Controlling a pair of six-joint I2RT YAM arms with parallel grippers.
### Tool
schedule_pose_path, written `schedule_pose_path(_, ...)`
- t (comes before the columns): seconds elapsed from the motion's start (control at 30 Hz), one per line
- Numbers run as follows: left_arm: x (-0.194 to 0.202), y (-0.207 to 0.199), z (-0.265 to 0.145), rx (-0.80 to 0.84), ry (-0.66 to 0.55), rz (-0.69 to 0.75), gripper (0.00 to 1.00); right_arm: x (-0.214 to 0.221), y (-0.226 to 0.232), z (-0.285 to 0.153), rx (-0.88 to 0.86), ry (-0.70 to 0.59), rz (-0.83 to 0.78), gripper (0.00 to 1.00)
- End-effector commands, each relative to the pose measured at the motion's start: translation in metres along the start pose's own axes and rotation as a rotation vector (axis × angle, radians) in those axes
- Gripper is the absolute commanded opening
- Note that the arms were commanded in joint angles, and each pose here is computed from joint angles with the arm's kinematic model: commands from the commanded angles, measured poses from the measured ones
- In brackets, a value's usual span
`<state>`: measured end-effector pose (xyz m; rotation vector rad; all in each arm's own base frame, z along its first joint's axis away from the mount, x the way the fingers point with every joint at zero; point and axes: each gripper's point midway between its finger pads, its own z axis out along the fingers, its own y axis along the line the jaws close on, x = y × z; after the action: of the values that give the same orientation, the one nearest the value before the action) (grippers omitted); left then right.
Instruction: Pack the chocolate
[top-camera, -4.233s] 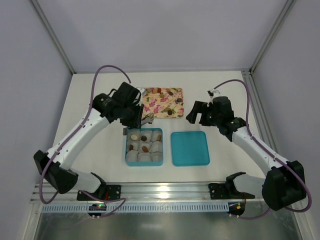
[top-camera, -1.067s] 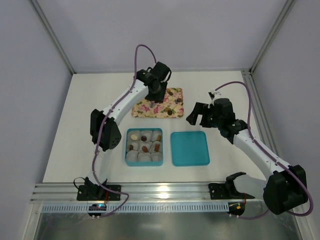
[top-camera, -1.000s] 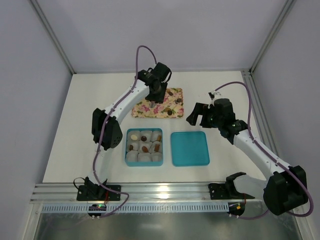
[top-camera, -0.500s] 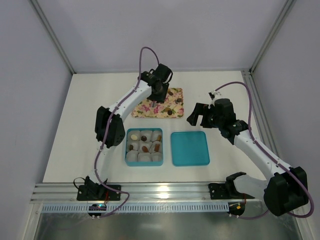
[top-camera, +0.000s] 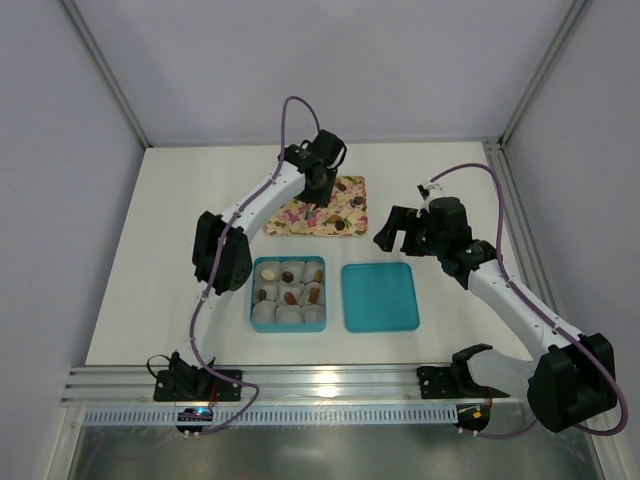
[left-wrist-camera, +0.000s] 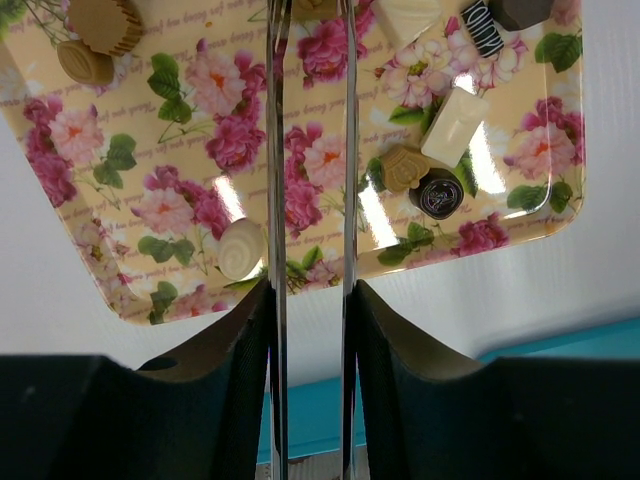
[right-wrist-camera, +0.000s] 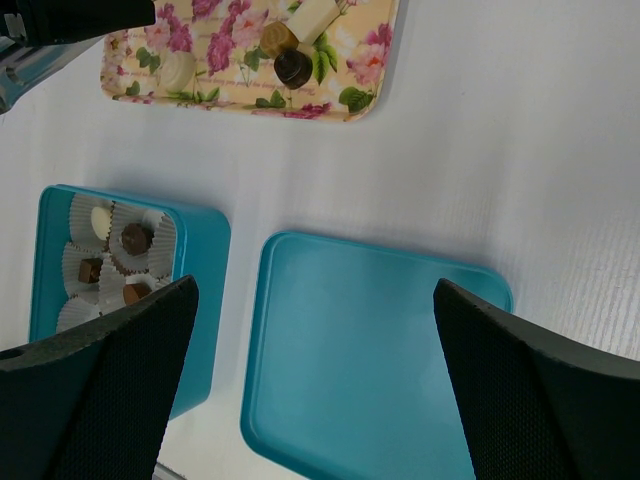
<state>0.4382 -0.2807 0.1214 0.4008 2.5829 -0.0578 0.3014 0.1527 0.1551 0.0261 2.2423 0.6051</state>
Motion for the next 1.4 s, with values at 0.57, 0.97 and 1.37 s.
schedule_pose_path(0.57,-0.017,0.008,-0.042,0.007,-0.073,-0.007,0.27,-0.01,0.004,-0.004,-0.009,-0.039,-0.021,1.0)
schedule_pose_path(0.97,-0.015,0.011,-0.064,0.012,-0.078,-0.025,0.26,-0.011,0.004,-0.001,-0.011,-0.039,-0.017,1.0)
schedule_pose_path(1.37,-0.005,0.013,-0.061,0.005,-0.047,-0.014,0.29,-0.01,0.004,-0.001,-0.014,-0.037,-0.014,1.0)
